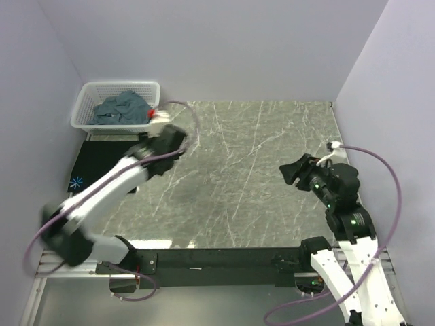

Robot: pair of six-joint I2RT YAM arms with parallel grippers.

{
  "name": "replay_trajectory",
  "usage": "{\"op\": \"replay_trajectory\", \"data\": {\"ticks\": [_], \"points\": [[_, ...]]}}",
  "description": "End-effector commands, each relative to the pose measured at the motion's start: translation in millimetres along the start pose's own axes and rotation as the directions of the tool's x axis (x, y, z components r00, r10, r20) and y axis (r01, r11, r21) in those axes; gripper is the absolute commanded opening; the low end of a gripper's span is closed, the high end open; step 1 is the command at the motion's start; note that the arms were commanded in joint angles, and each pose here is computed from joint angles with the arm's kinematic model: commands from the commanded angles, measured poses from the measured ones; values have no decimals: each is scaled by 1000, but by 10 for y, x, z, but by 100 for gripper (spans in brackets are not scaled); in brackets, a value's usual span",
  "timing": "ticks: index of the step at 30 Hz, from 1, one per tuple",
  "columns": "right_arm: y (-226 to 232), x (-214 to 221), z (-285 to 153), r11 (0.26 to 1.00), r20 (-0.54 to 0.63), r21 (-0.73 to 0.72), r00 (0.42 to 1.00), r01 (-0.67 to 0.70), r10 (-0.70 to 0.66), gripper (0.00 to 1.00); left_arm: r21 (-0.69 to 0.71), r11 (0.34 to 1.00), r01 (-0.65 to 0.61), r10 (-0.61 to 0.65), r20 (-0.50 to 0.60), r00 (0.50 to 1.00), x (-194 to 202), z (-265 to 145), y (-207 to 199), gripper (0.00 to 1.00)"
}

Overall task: Fold and stack the t-shirts
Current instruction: Reset both grippers

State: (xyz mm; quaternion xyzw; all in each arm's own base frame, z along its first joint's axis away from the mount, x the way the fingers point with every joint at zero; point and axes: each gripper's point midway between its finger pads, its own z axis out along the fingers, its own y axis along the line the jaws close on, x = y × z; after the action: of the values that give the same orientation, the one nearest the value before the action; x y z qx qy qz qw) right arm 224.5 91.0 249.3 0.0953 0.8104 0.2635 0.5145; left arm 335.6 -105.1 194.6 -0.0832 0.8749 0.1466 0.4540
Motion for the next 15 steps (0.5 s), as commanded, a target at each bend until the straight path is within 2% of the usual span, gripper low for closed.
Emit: {"op": "replay_trajectory", "data": {"ticks": [1, 2, 5, 6, 7, 11, 13, 14, 15], "points": [[-60, -344, -271, 993, 125, 99, 989, 63, -75, 68, 163, 958, 235, -242, 23, 970, -93, -526, 303, 75], [-44, -434, -361, 992, 163, 108, 983, 71, -88, 69, 182, 947, 266, -278, 45, 959, -119, -622, 406, 76], [-125, -556, -515, 980, 232, 164, 962, 109, -146, 72, 231, 905, 357, -393, 134, 910, -129, -926, 848, 89], [-148, -566, -543, 978, 245, 176, 957, 112, -153, 75, 273, 876, 398, -452, 175, 875, -184, -1095, 1032, 96], [-223, -578, -557, 972, 265, 209, 950, 107, -162, 77, 288, 871, 398, -461, 195, 866, -183, -1155, 1114, 98], [-312, -595, -695, 966, 349, 233, 918, 111, -189, 87, 322, 837, 442, -529, 276, 802, -158, -1335, 1457, 99], [-373, -584, -720, 965, 390, 243, 901, 98, -190, 91, 335, 811, 480, -577, 319, 752, -155, -1404, 1630, 99], [-388, -582, -726, 964, 400, 246, 896, 99, -194, 92, 323, 812, 487, -578, 327, 747, -82, -1351, 1646, 99], [-391, -576, -726, 965, 407, 242, 892, 104, -198, 92, 328, 793, 514, -607, 351, 713, -48, -1371, 1748, 99]]}}
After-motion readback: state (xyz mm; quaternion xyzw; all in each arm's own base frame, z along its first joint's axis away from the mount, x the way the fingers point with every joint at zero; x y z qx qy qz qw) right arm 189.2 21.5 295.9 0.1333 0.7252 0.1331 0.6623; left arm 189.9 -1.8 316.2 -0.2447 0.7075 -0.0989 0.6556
